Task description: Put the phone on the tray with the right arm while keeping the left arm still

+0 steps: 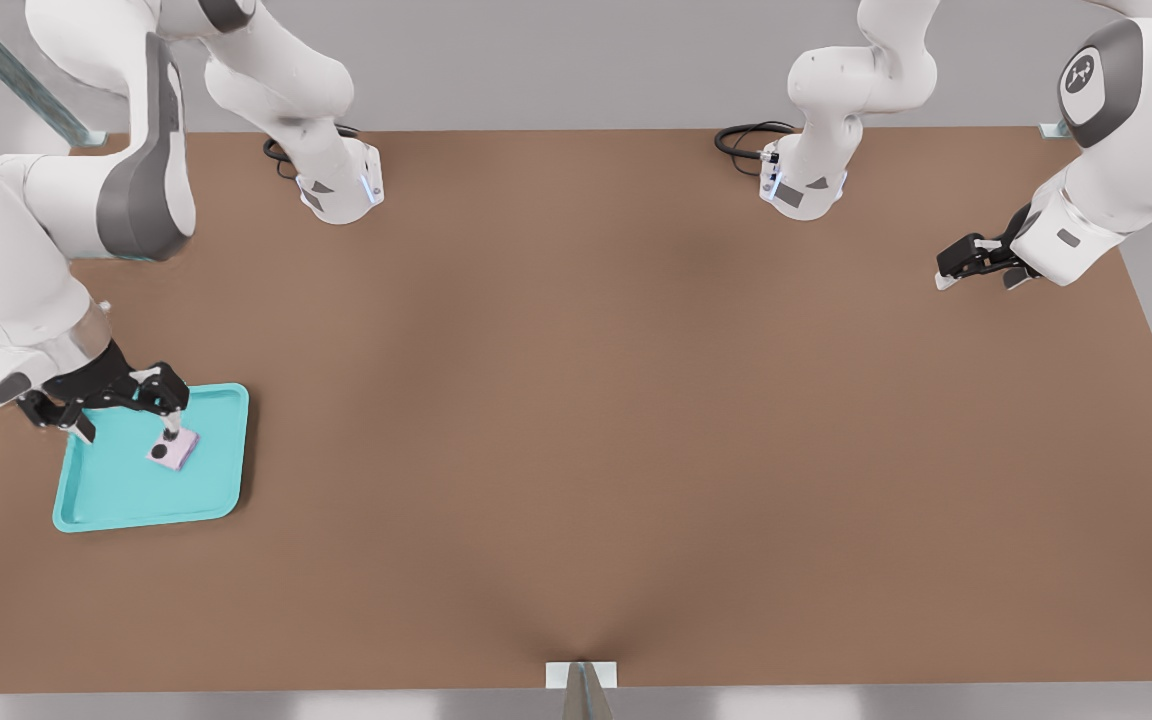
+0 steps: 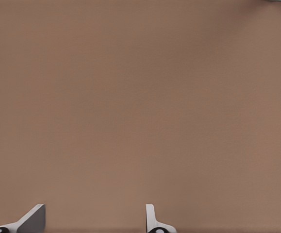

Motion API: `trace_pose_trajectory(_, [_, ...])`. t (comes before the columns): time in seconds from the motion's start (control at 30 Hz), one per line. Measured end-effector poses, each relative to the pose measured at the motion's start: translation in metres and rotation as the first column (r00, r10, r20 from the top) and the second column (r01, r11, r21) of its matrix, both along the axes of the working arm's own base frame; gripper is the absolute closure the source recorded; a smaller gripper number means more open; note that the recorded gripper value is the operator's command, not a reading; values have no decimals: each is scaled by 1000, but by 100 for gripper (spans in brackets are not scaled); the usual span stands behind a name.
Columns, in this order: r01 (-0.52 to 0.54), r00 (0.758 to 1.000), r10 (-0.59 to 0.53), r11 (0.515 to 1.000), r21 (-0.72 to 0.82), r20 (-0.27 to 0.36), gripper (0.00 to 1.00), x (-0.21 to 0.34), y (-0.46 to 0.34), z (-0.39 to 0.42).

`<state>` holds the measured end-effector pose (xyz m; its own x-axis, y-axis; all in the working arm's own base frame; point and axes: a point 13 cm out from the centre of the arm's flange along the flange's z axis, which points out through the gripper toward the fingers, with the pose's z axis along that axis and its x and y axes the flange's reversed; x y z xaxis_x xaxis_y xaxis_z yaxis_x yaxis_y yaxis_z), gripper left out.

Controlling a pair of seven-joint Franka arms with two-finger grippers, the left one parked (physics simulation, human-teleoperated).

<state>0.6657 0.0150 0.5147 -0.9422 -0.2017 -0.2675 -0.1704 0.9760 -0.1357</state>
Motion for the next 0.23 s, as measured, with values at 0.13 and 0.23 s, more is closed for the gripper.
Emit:
trace_pose_trajectory(0.13, [1, 995, 2, 1000, 28, -101, 0, -55, 26, 14])
trace_pose_trajectory(0.23, [3, 985, 3, 999, 36, -171, 0, -79, 38, 1])
